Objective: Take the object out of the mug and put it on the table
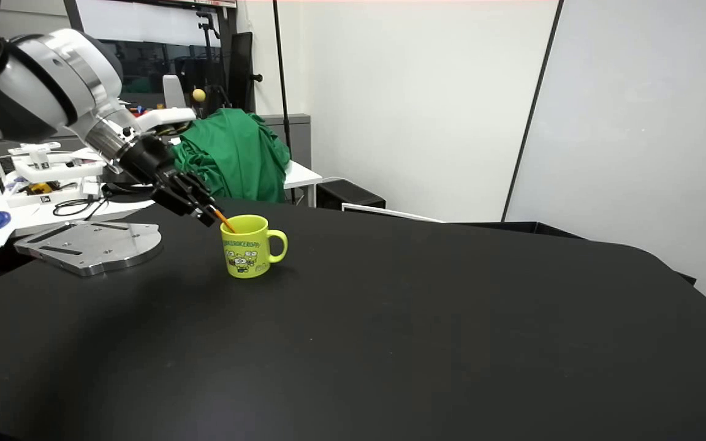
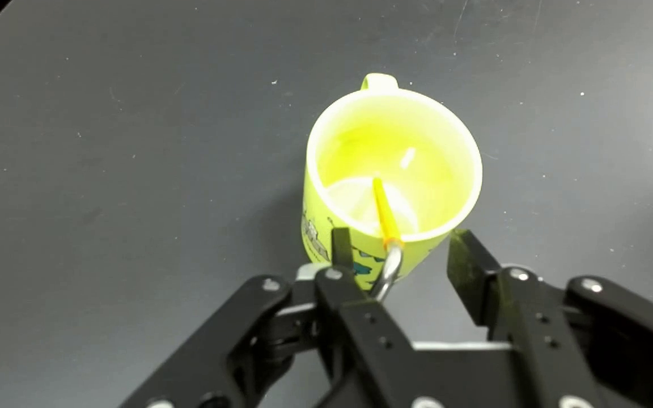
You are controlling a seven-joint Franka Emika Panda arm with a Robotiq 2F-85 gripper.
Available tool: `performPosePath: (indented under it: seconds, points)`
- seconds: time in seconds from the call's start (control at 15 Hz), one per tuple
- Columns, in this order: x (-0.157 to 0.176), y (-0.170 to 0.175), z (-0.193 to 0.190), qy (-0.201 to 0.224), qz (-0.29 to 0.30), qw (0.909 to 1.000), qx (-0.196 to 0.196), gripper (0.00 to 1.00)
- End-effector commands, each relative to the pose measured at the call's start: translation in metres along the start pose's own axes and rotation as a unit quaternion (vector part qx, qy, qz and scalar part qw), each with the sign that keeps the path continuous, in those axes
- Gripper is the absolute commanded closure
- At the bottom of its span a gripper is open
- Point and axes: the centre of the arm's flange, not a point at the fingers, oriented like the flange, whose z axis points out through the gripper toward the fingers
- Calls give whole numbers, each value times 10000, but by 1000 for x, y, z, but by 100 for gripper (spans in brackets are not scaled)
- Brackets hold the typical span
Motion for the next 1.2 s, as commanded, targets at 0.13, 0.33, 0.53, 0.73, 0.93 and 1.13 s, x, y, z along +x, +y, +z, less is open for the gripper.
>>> performPosePath:
  seconds: [0.13,0.33,0.53,0.73,0.93,1.13]
  points:
    - [5,6,1,-64,131,9999,37,95]
    - [7,7,2,-51,106,9999,48,100]
    - [4,7,-1,-31,114,9999,57,98]
    - [-3,7,-6,43,94,9999,42,98]
    - [-13,10,-11,283,-67,9996,37,98]
    - [-26,17,-19,527,-249,9983,69,98]
